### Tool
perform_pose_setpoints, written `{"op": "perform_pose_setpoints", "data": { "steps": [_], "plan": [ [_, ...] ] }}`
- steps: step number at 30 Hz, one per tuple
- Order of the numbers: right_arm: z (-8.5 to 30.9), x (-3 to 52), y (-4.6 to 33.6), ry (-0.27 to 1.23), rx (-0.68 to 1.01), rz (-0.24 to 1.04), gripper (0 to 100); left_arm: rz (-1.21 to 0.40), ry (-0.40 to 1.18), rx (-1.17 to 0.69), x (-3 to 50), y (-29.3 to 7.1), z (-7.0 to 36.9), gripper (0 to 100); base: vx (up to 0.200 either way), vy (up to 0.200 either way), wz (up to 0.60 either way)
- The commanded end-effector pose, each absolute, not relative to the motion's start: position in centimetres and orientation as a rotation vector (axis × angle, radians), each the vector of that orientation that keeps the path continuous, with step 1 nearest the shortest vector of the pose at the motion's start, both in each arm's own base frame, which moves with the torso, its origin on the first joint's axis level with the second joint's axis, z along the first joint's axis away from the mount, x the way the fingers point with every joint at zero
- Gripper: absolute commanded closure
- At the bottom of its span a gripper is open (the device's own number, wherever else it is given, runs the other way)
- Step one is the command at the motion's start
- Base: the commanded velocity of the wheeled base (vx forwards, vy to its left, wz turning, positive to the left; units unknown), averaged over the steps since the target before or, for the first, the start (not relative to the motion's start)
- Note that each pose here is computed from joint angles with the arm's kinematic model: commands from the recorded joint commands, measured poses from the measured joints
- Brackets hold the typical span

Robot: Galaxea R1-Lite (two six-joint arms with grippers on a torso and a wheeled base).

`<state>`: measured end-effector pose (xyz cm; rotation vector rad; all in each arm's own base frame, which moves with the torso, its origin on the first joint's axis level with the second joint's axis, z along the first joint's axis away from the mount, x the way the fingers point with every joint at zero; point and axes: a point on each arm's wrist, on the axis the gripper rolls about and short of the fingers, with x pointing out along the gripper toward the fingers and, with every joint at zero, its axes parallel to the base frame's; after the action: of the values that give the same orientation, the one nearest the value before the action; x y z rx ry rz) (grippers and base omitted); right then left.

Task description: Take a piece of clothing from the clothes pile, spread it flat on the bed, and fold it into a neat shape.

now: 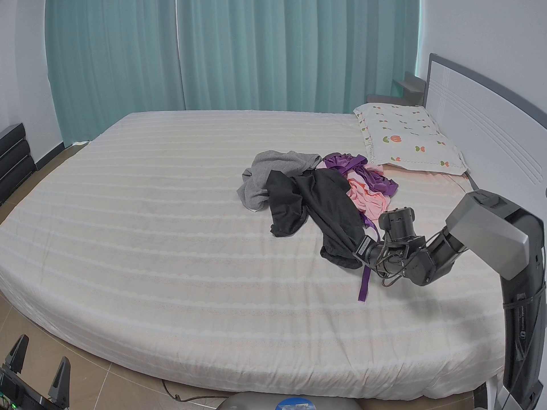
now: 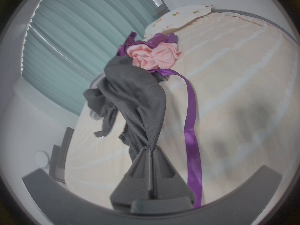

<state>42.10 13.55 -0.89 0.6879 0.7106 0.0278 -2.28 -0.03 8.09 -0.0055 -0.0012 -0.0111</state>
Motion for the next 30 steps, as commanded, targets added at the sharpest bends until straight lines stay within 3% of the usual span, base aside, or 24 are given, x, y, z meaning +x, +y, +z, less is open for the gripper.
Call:
{"op": "perform_pose_setpoints", "data": {
  "steps": [1,8,16,21,30],
  "plan": [
    [6.8,33.5,11.7,0.506,0.770,0.262,100,-0.011,0.005,-0.006,-2.2,0.0,7.6,0,0.000,0.000,0.00],
    [11.2,28.9,12.2,0.354,0.740,0.405,100,-0.011,0.005,-0.006,-2.2,0.0,7.6,0,0.000,0.000,0.00],
    [22.8,24.1,12.5,0.005,0.750,0.659,100,-0.011,0.005,-0.006,-2.2,0.0,7.6,0,0.000,0.000,0.00],
    [26.9,24.1,12.6,-0.095,0.731,0.692,100,-0.014,0.005,-0.005,-2.2,0.0,7.6,0,0.000,0.000,0.00],
    [24.8,22.8,13.2,-0.005,0.695,0.715,100,-0.043,0.017,0.010,-2.1,-0.1,7.6,0,0.000,0.000,0.00]
  ]
}}
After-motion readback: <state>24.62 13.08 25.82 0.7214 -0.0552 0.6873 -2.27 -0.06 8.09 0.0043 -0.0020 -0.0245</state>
